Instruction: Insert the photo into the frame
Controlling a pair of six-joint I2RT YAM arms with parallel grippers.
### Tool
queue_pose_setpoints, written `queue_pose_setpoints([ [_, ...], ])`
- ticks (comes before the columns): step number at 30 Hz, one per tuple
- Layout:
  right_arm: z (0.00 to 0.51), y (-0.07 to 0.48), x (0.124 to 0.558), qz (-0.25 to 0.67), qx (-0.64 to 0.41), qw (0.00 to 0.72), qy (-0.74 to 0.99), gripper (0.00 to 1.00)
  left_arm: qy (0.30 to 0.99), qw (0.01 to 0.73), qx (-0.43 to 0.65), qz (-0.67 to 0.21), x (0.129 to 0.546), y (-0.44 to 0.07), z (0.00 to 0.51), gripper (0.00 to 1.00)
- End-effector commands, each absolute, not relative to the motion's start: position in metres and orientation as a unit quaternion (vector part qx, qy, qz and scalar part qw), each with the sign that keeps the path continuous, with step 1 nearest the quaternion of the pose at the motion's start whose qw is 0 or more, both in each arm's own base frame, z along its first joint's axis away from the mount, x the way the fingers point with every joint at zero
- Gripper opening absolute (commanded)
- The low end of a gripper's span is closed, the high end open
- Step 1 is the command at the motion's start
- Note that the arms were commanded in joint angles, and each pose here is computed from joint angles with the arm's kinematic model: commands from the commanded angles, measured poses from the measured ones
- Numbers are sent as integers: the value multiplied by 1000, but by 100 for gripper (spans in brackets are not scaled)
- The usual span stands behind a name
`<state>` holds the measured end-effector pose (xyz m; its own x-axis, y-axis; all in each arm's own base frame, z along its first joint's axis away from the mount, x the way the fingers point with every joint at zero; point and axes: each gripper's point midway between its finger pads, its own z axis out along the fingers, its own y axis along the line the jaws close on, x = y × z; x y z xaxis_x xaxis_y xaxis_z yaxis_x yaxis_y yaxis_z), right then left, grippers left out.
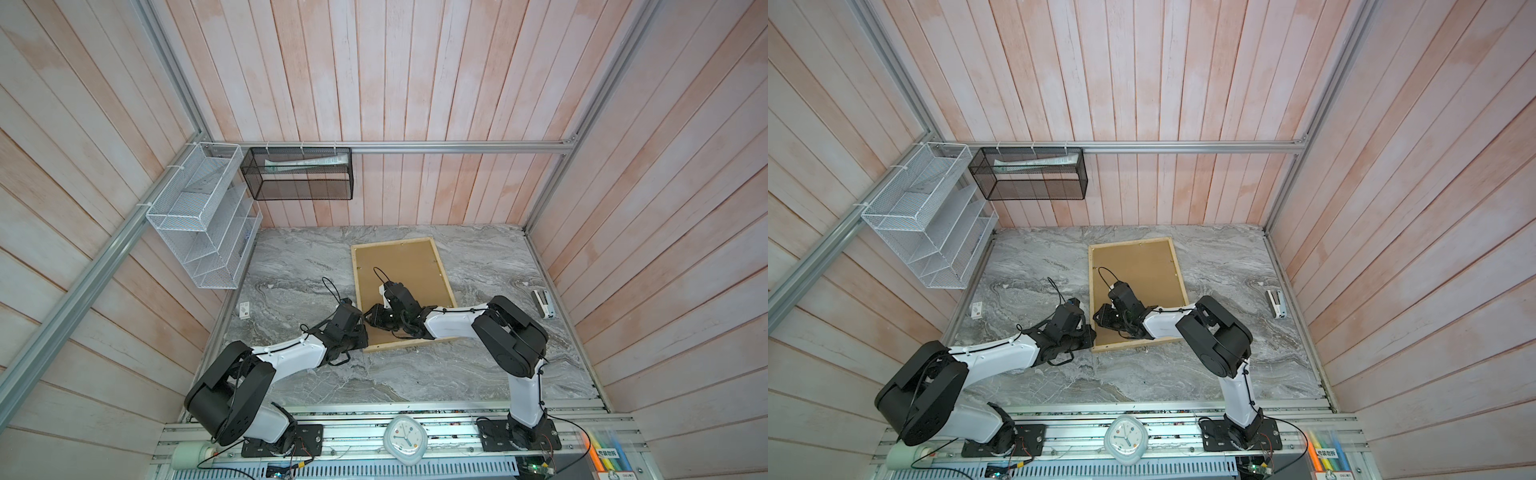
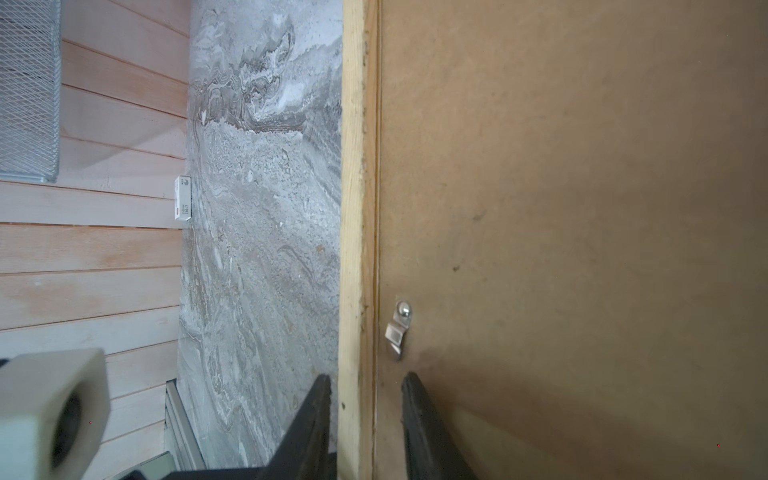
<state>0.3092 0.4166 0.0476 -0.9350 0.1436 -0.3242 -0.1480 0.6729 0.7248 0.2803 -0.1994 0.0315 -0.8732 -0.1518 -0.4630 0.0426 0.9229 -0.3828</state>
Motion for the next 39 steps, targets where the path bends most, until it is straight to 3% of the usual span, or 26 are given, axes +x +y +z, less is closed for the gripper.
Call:
queue_pose_setpoints([
  [1,34,417,308,388,7,168,906,32,956,243,-34,-161,279,-191,23,26],
  [14,12,426,306,394,37,128,909,32,965,221,-26,-140,273,-187,10,14],
  [39,-19,411,322,399,164,137,892,33,961,218,5,-171,272,-205,16,12],
])
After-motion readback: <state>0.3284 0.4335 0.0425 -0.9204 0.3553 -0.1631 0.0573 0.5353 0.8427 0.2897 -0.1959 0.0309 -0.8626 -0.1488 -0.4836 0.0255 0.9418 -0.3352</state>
